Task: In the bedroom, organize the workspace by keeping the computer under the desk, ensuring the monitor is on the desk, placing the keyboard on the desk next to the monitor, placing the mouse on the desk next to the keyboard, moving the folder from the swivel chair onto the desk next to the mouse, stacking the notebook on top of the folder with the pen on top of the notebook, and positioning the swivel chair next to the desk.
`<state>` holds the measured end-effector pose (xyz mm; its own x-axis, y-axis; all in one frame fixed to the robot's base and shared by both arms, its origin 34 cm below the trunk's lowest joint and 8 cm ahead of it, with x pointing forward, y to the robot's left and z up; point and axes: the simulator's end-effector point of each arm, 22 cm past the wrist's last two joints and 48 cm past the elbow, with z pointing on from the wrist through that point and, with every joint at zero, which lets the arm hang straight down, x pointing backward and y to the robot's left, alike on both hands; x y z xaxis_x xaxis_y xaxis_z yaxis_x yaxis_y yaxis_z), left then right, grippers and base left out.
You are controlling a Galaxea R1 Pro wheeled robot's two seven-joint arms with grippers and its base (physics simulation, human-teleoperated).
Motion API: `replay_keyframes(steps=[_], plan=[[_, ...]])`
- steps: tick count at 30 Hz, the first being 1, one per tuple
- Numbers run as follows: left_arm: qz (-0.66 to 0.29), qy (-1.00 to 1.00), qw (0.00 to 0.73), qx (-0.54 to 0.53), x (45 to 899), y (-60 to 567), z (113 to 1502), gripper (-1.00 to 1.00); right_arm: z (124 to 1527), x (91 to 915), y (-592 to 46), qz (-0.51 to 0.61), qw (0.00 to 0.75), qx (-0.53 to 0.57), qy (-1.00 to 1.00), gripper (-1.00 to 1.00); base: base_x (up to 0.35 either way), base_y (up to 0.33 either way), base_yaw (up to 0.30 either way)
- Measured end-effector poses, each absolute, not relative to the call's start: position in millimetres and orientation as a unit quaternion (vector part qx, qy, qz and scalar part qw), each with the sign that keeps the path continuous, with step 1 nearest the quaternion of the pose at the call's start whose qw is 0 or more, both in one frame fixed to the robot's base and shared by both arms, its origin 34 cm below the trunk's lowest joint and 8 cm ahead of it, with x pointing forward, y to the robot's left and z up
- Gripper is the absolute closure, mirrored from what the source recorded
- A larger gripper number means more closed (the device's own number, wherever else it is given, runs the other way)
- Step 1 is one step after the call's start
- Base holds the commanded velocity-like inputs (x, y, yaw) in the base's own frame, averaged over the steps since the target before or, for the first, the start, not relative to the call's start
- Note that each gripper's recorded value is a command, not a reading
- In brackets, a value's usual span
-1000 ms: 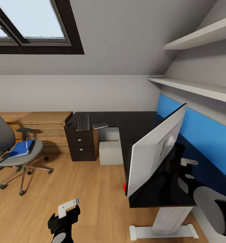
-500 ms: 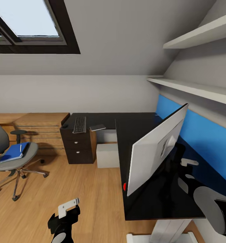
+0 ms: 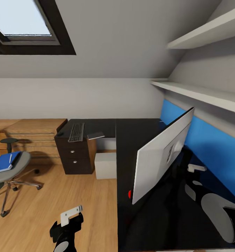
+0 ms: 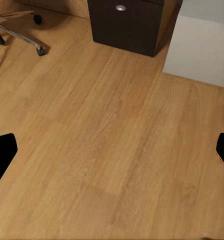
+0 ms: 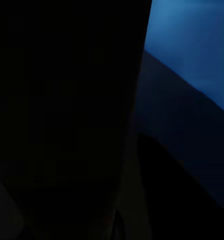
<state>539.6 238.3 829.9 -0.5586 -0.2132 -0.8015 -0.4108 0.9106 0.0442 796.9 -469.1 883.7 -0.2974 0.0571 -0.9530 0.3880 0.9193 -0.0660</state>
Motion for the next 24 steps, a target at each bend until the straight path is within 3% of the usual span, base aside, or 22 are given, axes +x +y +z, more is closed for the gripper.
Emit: replay_keyframes(steps=[12,24], plan=[[0.114,0.876,0.434,-0.178,539.7,238.3,829.7,-1.00,883.6,797.1,-469.0,-0.144,0.576,0.140,0.793,1.00,0.164,-0.261,0.000],[0.114,0.876,0.434,-0.178,539.8,238.2,829.7,-1.00,883.3,797.0,-469.2,-0.144,0.575,0.140,0.793,1.00,0.009,-0.019,0.000]])
